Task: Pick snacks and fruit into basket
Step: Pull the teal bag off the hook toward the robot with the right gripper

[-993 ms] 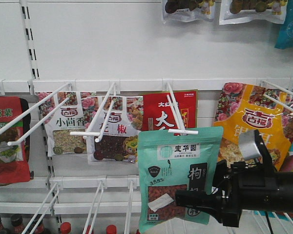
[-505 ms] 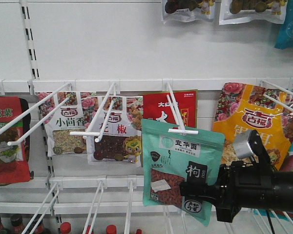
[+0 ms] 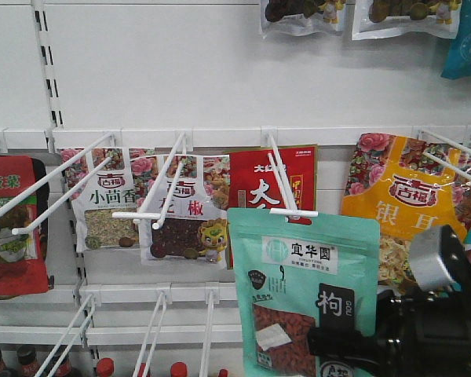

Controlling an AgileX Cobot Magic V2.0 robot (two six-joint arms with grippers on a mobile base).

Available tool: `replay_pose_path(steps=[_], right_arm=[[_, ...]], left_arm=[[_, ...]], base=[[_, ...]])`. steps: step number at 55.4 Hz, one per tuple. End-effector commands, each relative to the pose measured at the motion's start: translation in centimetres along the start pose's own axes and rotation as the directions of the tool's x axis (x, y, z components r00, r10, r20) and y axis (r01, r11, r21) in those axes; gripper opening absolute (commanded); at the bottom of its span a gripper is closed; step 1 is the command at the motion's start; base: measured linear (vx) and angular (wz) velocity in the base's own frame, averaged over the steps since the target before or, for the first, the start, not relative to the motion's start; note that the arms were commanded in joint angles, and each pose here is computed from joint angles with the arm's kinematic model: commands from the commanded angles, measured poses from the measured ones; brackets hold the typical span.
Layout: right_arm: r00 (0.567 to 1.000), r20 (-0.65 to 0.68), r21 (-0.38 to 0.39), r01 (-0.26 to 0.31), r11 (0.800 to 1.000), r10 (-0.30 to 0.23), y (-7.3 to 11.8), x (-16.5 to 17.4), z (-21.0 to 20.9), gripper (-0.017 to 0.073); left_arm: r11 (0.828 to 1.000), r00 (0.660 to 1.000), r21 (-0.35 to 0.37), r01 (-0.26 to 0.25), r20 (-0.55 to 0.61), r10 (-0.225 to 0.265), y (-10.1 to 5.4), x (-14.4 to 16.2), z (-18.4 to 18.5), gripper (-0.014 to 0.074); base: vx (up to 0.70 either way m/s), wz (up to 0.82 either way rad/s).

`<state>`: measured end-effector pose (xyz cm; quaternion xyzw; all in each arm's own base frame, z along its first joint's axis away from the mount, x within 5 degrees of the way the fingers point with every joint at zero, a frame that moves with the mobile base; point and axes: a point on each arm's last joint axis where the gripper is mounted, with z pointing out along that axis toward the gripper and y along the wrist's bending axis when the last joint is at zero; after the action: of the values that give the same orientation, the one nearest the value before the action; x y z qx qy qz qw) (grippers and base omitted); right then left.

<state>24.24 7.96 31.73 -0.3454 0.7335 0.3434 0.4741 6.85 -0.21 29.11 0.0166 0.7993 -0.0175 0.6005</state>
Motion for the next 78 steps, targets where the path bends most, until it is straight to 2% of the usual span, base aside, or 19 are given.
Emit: replay_pose_path(steps=[1,11,20,28,34,38,42,46,47,48,51,52,54,57,60,64,69,70,78], right_arm=[[0.996,0.09,0.018,0.023,1.0,-0.024,2.2,-1.0,-1.6,-0.0008],[0.993,0.106,0.053,0.04,0.998,-0.045,5.1,0.2,-3.5,-0.0008],[0.989,0.132,0.091,0.052,0.994,-0.064,6.7,0.3,-4.7,-0.0008],[0.981,0.161,0.104,0.095,0.99,-0.111,8.1,-0.1,-5.8,-0.0008],[0.982,0.169,0.113,0.067,0.991,-0.086,8.6,-0.2,-6.2,-0.0008],[0.987,0.148,0.184,0.036,0.982,-0.064,8.3,0.0,-6.6,-0.0008],[0.99,0.129,0.311,0.012,0.95,-0.055,7.7,0.1,-7.2,-0.0008],[0.991,0.125,0.443,-0.012,0.896,-0.049,7.1,0.3,-8.0,-0.0008],[0.993,0.107,0.468,-0.001,0.884,-0.055,7.0,0.5,-8.2,-0.0008],[0.993,0.114,0.494,-0.02,0.869,-0.042,6.8,0.5,-8.4,-0.0008],[0.994,0.102,0.557,-0.037,0.829,-0.025,6.6,1.1,-8.9,-0.0008],[0.993,0.119,0.574,-0.068,0.816,-0.001,6.4,1.3,-9.0,-0.0008],[0.992,0.128,0.609,-0.091,0.788,0.015,6.3,1.7,-9.3,-0.0008],[0.988,0.147,0.639,-0.126,0.759,0.041,6.2,2.5,-9.5,-0.0008],[0.99,0.141,0.659,-0.114,0.743,0.027,6.3,3.1,-9.5,-0.0008],[0.993,0.113,0.678,-0.059,0.732,-0.025,6.6,3.7,-9.6,-0.0008],[0.993,0.094,0.683,-0.009,0.73,-0.076,7.3,3.7,-9.9,-0.0008],[0.992,0.087,0.69,0.005,0.723,-0.09,7.4,3.7,-10.1,-0.0008],[0.986,0.147,0.732,-0.051,0.679,-0.084,8.3,3.7,-11.5,-0.0008]], left_arm=[[1.0,0.992,0.014,0.001,0.129,-0.003,-0.1,-2.0,-0.5,0.0018],[1.0,0.992,0.014,0.001,0.129,-0.003,-0.1,-2.0,-0.5,0.0018],[1.0,0.992,0.014,0.001,0.129,-0.003,-0.1,-2.0,-0.5,0.0018],[1.0,0.992,0.014,0.001,0.129,-0.003,-0.1,-2.0,-0.5,0.0018],[1.0,0.992,0.014,0.001,0.129,-0.003,-0.1,-2.0,-0.5,0.0018],[1.0,0.992,0.014,0.001,0.129,-0.003,-0.1,-2.0,-0.5,0.0018],[1.0,0.992,0.014,0.001,0.129,-0.003,-0.1,-2.0,-0.5,0.0018],[1.0,0.992,0.014,0.001,0.129,-0.003,-0.1,-2.0,-0.5,0.0018],[1.0,0.992,0.014,0.001,0.129,-0.003,-0.1,-2.0,-0.5,0.0018],[1.0,0.992,0.014,0.001,0.129,-0.003,-0.1,-2.0,-0.5,0.0018],[1.0,0.992,0.014,0.001,0.129,-0.003,-0.1,-2.0,-0.5,0.0018],[1.0,0.992,0.014,0.001,0.129,-0.003,-0.1,-2.0,-0.5,0.0018],[1.0,0.992,0.014,0.001,0.129,-0.003,-0.1,-2.0,-0.5,0.0018],[1.0,0.992,0.014,0.001,0.129,-0.003,-0.1,-2.0,-0.5,0.0018],[1.0,0.992,0.014,0.001,0.129,-0.003,-0.1,-2.0,-0.5,0.0018],[1.0,0.992,0.014,0.001,0.129,-0.003,-0.1,-2.0,-0.5,0.0018],[1.0,0.992,0.014,0.001,0.129,-0.003,-0.1,-2.0,-0.5,0.0018],[1.0,0.992,0.014,0.001,0.129,-0.003,-0.1,-2.0,-0.5,0.0018],[1.0,0.992,0.014,0.001,0.129,-0.003,-0.1,-2.0,-0.5,0.0018]], base=[[0.0,0.0],[0.0,0.0],[0.0,0.0],[0.0,0.0],[0.0,0.0],[0.0,0.0],[0.0,0.0],[0.0,0.0],[0.0,0.0],[0.0,0.0],[0.0,0.0],[0.0,0.0],[0.0,0.0],[0.0,0.0],[0.0,0.0],[0.0,0.0],[0.0,0.0],[0.0,0.0],[0.0,0.0]])
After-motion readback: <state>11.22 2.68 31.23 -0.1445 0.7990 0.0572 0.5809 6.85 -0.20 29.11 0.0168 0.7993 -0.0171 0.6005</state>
